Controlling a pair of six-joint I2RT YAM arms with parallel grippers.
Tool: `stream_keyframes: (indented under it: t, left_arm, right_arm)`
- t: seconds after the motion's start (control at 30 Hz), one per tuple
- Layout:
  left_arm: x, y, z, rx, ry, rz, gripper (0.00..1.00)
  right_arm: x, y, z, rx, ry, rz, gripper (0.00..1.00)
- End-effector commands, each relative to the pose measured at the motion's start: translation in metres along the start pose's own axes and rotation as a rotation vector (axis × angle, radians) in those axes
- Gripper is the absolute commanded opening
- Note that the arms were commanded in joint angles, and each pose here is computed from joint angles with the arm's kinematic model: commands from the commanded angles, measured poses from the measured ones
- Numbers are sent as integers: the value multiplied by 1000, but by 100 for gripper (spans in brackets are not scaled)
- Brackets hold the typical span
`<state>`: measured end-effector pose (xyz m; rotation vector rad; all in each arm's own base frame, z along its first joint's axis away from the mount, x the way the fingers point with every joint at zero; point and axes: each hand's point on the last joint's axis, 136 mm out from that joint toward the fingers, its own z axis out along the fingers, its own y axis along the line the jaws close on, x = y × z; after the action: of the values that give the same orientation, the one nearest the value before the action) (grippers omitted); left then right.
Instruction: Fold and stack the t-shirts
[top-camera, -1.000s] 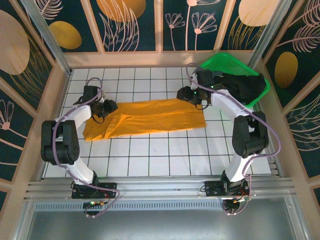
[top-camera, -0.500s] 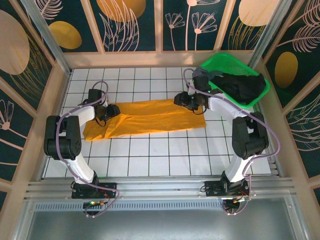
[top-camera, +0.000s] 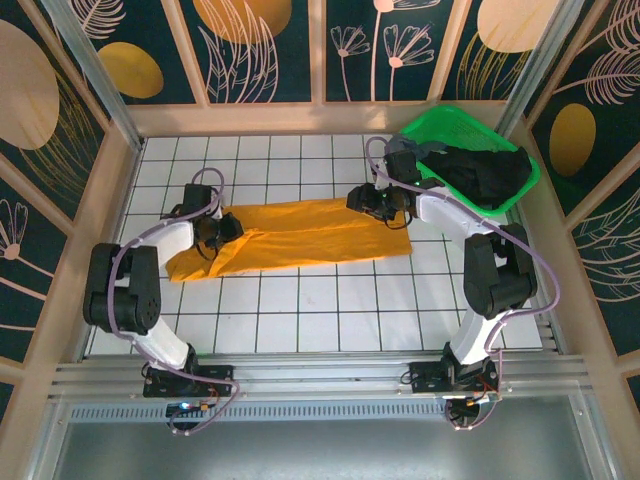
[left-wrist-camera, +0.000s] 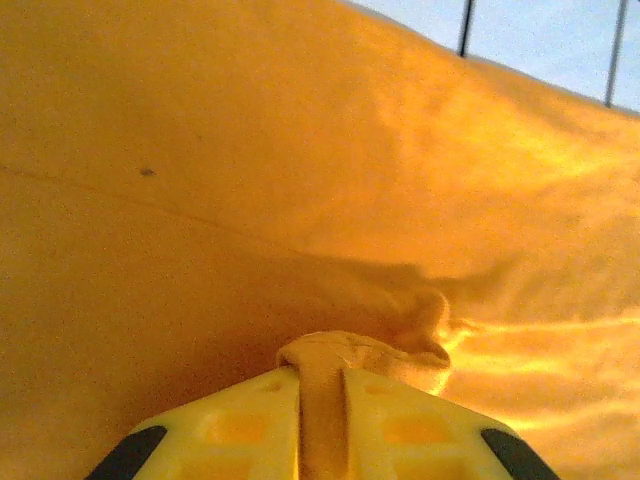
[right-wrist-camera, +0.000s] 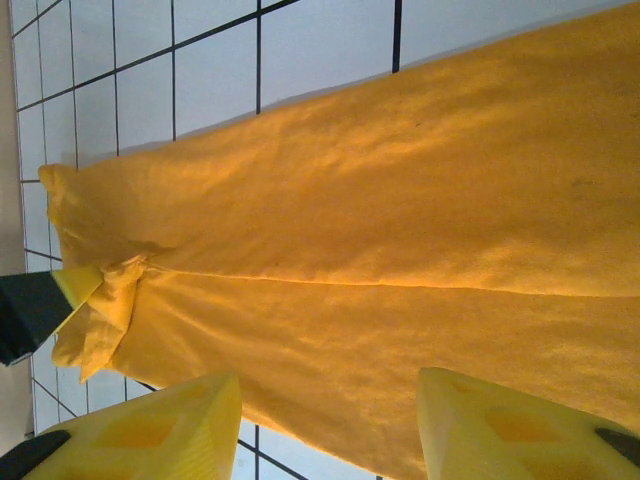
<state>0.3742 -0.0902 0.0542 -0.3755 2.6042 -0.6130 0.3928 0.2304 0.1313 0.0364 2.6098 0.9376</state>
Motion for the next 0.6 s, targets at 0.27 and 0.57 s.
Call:
stream_keyframes:
  t: [0.27, 0.57]
  left_arm:
    - [60, -38, -13, 139, 85, -77, 24]
    - [31, -45, -38, 70, -28, -79, 31]
  right_arm:
    - [-5, 6, 0, -20, -20, -3, 51]
    - [1, 2, 0, -15, -13, 0, 50]
